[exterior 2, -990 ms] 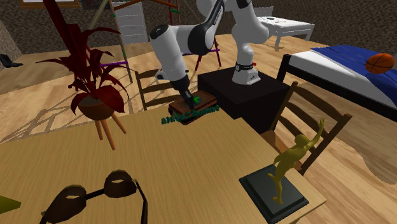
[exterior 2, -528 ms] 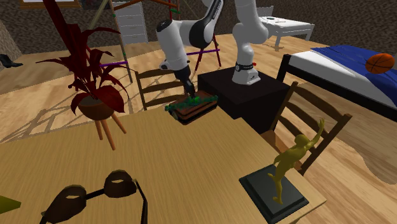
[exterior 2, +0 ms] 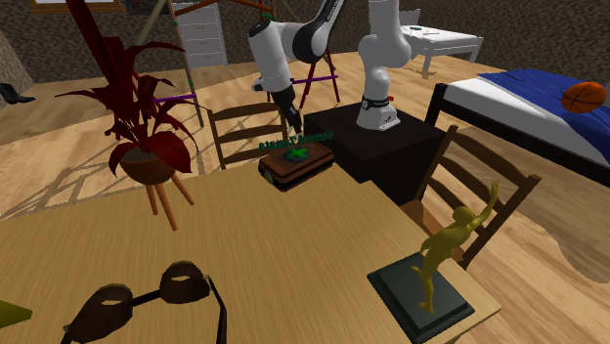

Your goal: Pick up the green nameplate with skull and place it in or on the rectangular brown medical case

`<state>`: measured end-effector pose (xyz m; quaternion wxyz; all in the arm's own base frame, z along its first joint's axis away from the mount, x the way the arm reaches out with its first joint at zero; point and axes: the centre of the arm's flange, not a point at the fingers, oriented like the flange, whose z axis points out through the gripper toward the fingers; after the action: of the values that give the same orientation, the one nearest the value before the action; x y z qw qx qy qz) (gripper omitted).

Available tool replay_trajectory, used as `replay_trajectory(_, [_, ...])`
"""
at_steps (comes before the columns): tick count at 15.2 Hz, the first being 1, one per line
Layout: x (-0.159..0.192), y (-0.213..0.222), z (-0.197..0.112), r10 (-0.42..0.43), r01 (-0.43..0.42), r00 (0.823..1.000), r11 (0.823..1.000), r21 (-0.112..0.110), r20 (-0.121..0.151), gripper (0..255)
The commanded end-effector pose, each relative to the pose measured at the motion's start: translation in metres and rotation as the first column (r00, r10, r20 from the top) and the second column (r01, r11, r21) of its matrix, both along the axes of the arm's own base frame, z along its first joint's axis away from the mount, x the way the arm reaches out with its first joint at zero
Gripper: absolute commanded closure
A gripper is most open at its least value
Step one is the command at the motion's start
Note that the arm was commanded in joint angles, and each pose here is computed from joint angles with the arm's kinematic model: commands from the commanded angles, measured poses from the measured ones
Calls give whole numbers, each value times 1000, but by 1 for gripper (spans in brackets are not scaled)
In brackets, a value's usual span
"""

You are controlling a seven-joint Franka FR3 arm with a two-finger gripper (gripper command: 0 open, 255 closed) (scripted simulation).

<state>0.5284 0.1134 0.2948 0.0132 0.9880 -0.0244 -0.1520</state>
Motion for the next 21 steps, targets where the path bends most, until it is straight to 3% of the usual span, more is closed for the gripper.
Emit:
replay_trajectory(1, [-15, -24, 3, 0, 0, 1000, 1000, 1, 0, 255])
replay_trajectory(6, [-45, -77, 8, 0, 0, 1000, 1000, 1, 0, 255])
replay_trajectory(21, [-45, -77, -72, 0, 0, 1000, 1000, 1, 0, 255])
